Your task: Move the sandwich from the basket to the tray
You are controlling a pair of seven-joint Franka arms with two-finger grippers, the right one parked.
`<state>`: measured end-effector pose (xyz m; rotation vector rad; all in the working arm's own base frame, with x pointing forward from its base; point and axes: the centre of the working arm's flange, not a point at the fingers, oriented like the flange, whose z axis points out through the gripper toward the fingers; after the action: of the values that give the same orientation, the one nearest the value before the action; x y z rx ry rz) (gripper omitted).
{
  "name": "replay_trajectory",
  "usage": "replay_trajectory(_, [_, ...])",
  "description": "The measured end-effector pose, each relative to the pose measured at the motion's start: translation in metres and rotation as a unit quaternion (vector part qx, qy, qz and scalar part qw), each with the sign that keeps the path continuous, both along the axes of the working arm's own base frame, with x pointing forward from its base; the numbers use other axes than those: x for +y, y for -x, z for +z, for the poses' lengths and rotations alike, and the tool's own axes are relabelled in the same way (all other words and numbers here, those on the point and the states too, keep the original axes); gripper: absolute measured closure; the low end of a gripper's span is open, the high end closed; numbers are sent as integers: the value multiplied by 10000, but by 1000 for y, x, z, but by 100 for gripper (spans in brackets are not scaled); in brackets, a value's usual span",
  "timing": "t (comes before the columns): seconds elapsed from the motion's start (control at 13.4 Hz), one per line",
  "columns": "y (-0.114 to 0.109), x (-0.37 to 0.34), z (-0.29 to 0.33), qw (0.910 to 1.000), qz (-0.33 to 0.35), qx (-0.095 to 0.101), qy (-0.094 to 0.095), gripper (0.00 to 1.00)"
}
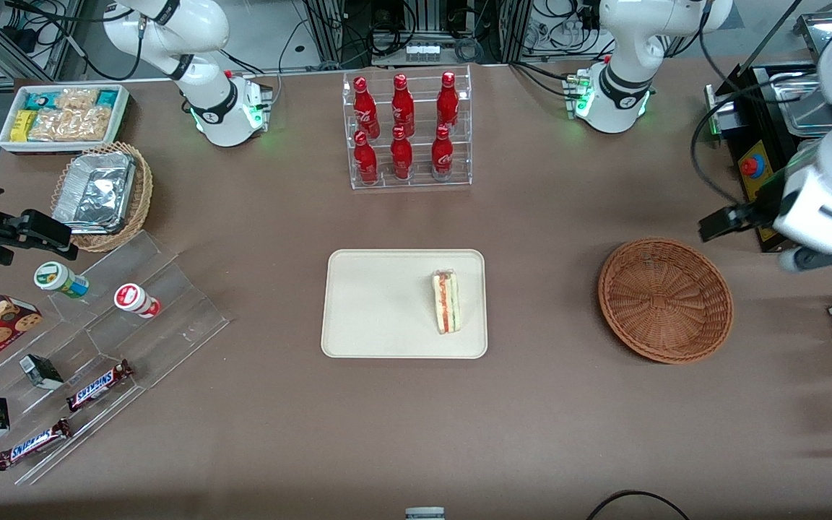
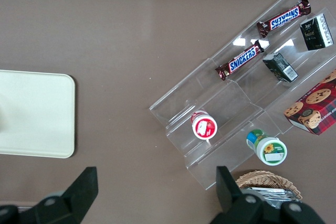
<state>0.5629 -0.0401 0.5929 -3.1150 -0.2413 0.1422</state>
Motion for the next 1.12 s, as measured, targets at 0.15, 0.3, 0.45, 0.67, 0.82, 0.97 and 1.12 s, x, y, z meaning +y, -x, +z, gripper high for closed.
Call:
replay_trajectory(0.15, [13, -1, 26, 9995, -229, -225, 35, 0])
replay_trajectory(0.3, [29, -1, 37, 9989, -293, -361, 44, 0])
replay_trajectory(0.45, [38, -1, 35, 9986, -313, -431, 50, 0])
replay_trajectory(0.67, [39, 0, 29, 9987, -316, -399, 39, 0])
replay_trajectory(0.82, [39, 0, 28, 9987, -319, -394, 18, 0])
replay_trajectory(0.97, [40, 3, 28, 9987, -341, -363, -130, 0])
replay_trajectory(1.12, [40, 3, 28, 9987, -351, -346, -161, 0])
